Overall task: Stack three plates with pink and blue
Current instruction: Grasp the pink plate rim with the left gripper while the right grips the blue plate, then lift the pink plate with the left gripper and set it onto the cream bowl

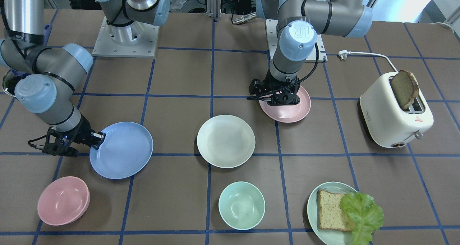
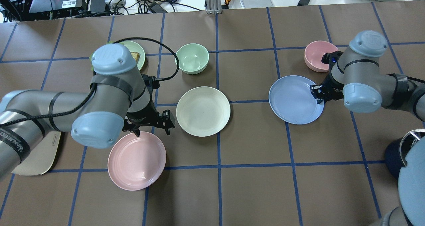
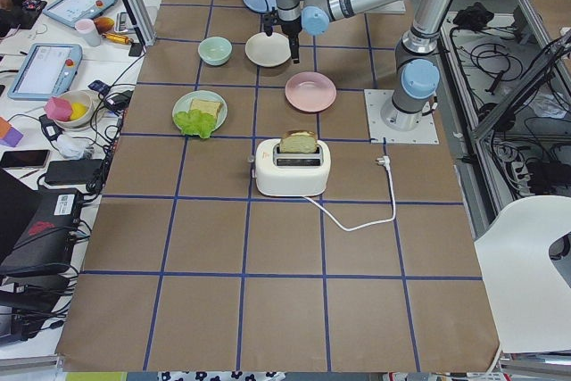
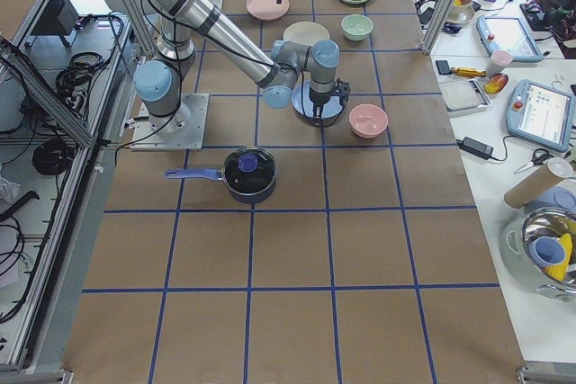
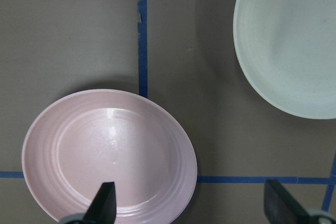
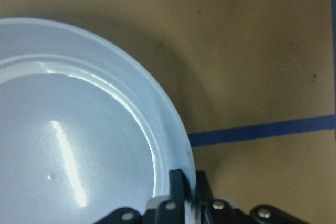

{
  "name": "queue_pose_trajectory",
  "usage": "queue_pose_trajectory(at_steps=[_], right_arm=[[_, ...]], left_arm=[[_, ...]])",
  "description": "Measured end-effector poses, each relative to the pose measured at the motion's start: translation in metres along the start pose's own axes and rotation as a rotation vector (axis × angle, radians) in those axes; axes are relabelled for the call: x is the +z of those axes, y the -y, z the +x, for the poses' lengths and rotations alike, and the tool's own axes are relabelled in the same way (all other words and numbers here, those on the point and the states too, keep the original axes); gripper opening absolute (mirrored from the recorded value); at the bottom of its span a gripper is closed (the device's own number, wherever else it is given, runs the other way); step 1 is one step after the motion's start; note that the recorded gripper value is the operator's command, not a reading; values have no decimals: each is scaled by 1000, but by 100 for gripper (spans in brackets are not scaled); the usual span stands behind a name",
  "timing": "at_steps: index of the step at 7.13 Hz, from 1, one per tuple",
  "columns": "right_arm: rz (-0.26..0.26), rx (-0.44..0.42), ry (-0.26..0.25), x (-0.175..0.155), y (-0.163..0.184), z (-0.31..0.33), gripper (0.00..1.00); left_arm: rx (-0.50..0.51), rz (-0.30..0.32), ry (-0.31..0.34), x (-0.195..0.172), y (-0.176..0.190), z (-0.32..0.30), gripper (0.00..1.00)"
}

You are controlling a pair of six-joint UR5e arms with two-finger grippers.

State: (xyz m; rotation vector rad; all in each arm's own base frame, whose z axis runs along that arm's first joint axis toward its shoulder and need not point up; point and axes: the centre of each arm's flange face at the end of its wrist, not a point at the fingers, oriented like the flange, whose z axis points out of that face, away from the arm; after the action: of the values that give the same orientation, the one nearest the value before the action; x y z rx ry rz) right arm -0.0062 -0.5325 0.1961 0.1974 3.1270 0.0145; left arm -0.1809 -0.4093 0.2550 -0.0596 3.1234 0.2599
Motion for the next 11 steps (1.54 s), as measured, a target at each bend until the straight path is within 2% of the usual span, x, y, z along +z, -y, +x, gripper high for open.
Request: queue_pose_trajectory(at_steps=[2, 3, 4, 5, 7, 9, 11], right_arm=[[-13, -5, 4, -7, -4, -1, 0], [-13, -5, 10, -9, -4, -1, 0], [-8, -5, 18, -11, -3, -1, 0], [-5, -4, 22, -15, -4, -2, 0], [-13, -3, 27, -27, -2, -2, 0], [-29, -1, 53, -48, 9, -3, 0], [-41, 0, 66, -64, 19, -3, 0]], left_arm=[[11, 24, -1, 46, -20, 3, 100], [19, 61, -5, 65, -28, 2, 94], [27, 100, -8, 77, -35, 1, 70], [33, 121, -8, 83, -38, 0, 38], [43, 132, -6, 85, -39, -1, 0], [45, 134, -6, 85, -39, -1, 0], [26, 181, -20, 63, -25, 3, 0]])
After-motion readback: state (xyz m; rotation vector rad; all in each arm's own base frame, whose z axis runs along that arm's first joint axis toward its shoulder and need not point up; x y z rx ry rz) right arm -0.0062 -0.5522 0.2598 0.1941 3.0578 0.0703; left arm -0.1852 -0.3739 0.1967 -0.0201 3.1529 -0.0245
